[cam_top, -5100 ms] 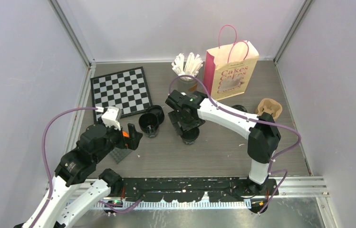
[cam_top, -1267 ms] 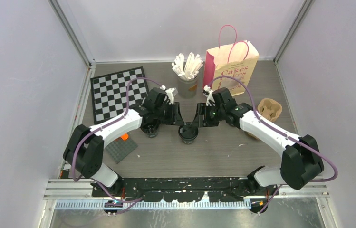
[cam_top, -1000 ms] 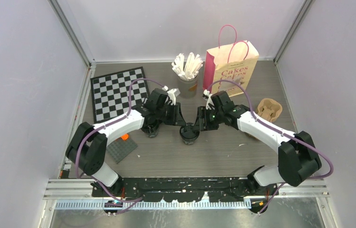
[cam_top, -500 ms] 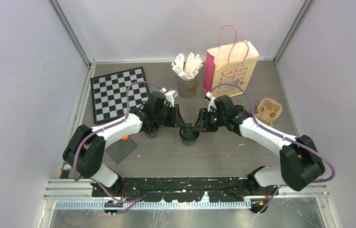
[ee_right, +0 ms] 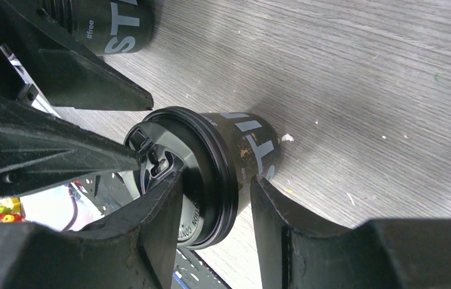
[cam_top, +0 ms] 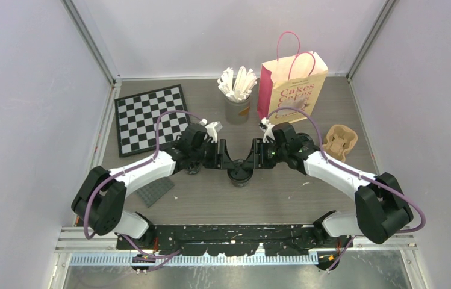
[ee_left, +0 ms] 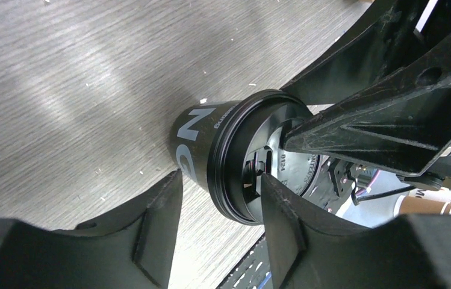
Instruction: Pack the takeout coffee
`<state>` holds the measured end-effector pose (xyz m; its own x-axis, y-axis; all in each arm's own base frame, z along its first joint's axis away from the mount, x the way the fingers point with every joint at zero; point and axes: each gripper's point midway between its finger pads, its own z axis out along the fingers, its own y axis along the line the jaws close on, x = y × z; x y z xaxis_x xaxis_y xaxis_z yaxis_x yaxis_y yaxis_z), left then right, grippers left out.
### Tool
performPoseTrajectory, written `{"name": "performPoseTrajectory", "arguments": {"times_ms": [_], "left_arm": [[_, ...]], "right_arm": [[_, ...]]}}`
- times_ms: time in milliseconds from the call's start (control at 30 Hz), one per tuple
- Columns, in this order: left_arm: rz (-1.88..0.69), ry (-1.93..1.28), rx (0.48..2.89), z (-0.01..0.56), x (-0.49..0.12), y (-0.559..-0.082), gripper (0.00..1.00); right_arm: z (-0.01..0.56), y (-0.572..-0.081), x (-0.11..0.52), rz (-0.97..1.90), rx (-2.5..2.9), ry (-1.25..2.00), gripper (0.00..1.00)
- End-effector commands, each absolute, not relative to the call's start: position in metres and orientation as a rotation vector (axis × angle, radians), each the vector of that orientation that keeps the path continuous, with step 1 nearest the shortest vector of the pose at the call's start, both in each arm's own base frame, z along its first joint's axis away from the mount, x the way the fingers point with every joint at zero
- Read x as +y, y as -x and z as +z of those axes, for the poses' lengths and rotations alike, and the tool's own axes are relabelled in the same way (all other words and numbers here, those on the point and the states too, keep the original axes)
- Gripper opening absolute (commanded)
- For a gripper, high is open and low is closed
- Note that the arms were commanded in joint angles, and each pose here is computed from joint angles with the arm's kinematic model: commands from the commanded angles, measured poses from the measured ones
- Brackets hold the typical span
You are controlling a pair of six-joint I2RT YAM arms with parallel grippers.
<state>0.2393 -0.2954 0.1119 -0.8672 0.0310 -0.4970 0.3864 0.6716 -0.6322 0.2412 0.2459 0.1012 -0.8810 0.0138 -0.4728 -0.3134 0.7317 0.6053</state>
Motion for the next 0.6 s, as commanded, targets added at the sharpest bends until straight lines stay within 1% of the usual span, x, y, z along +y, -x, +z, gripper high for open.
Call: {"name": "performPoseTrajectory", "arguments": {"times_ms": [0,133,233,433,567], "left_arm": [[-1.096,-0.381,2.435,0.113,-0.3,-0.234,0.54],[-1.102,-0.389,2.438,0.111,-0.302,-0.234,0.56],[-1.079,-0.386,2.454,0.105,-0.298,-0.233,0.54],[-0.998,-0.372,2.482,0.098,-0.286,-0.231,0.5],[-0.989,-0.364,2.498,0.093,-0.285,-0.23,0.49]], "right_arm": [[0.078,-0.232,0.23,0.882,2.554,0.244,0.49],[0.084,-0.233,0.232,0.889,2.549,0.244,0.49],[0.093,-0.234,0.233,0.891,2.548,0.23,0.5],[0.118,-0.238,0.232,0.885,2.525,0.207,0.59],[0.134,-0.238,0.23,0.883,2.507,0.184,0.63]]}}
